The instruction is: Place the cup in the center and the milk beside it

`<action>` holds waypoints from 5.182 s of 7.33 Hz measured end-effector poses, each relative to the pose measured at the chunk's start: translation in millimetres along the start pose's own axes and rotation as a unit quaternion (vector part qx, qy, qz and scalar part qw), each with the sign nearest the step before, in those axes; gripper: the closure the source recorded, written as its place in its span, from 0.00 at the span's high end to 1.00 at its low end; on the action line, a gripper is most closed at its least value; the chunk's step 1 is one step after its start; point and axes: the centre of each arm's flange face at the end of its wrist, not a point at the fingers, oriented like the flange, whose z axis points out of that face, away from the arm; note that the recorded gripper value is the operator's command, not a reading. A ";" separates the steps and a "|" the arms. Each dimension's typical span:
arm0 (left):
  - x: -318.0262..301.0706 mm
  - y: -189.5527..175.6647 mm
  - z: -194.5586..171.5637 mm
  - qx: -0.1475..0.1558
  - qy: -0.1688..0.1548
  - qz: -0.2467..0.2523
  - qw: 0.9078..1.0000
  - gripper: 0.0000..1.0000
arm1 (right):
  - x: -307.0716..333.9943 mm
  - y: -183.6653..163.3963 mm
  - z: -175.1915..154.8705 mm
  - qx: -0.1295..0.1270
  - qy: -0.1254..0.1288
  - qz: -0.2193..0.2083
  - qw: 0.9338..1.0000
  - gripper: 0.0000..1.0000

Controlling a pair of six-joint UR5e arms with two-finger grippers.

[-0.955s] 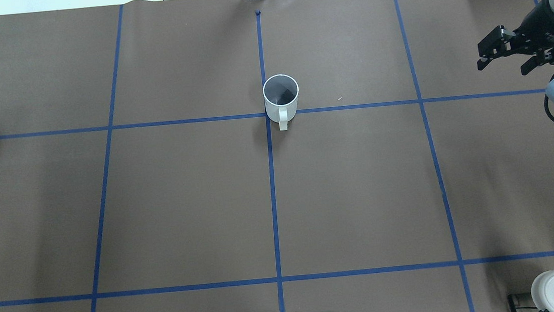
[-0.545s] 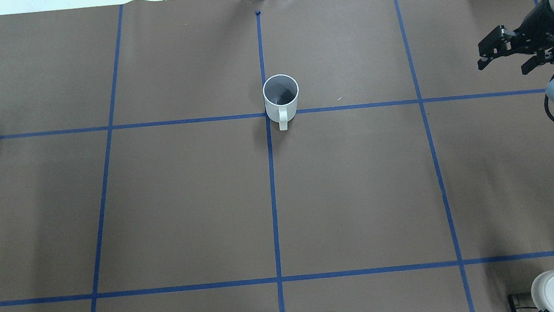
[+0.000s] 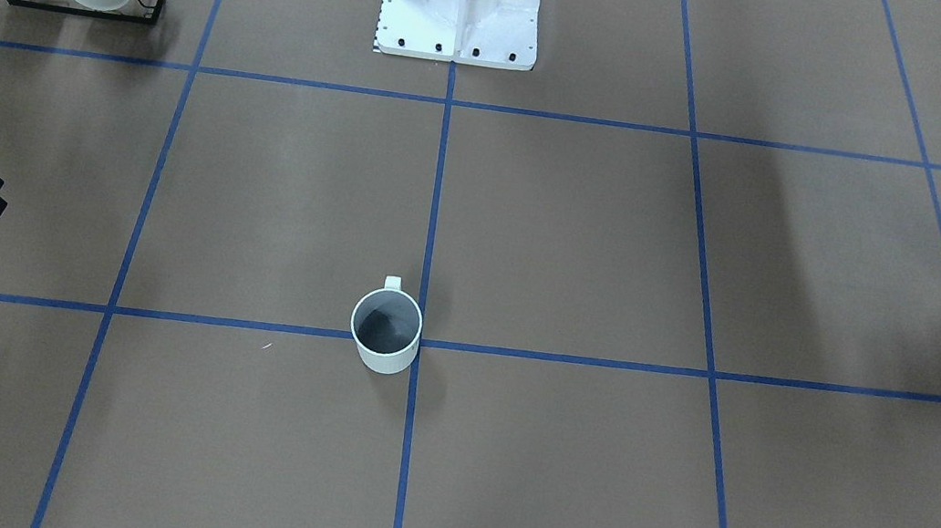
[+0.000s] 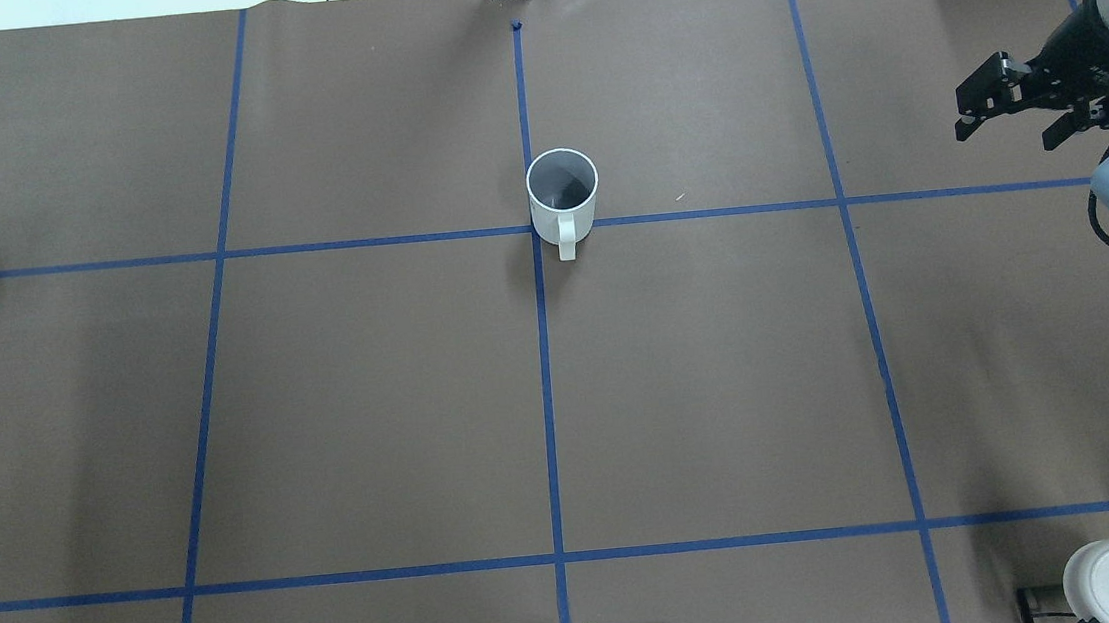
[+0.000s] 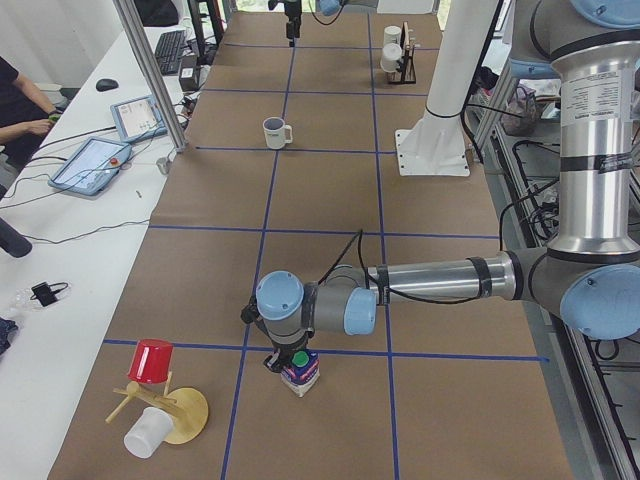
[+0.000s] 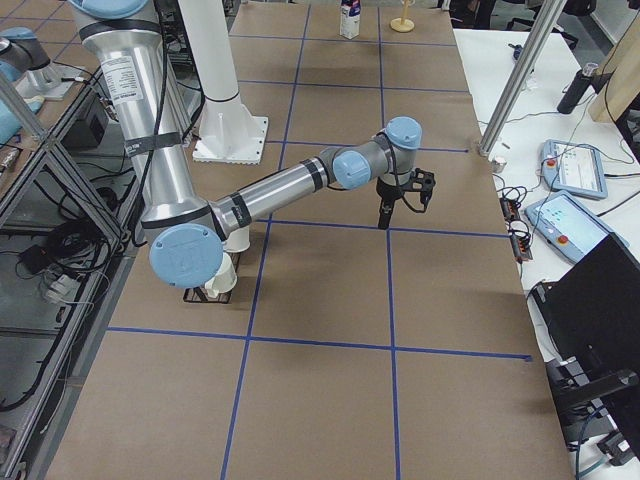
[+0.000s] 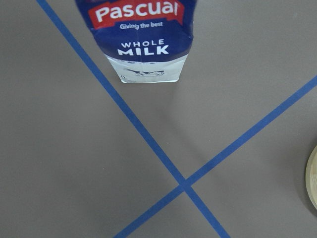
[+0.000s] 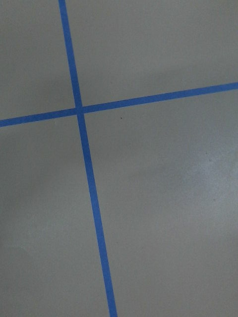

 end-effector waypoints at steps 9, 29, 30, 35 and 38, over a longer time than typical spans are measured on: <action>235.5 -375.8 -116.3 -0.021 0.064 -0.268 0.961 0.00 | 0.1 0.2 0.8 0.000 0.000 -0.001 1.000 1.00; 395.8 -463.3 -84.3 0.050 0.071 -0.347 0.934 0.99 | 55.7 -4.8 21.5 0.018 0.010 0.001 1.000 1.00; 348.5 -417.4 -87.4 0.048 0.050 -0.320 0.945 0.99 | 78.5 -18.8 15.1 0.035 0.021 0.008 0.999 1.00; 70.0 -122.3 -53.5 0.022 -0.029 -0.319 0.947 0.99 | 205.8 -19.9 -2.0 0.030 -0.007 -0.069 0.997 1.00; 30.3 -25.6 -21.8 -0.005 -0.042 -0.336 0.941 0.99 | 243.7 0.4 12.5 0.031 -0.003 -0.064 0.997 1.00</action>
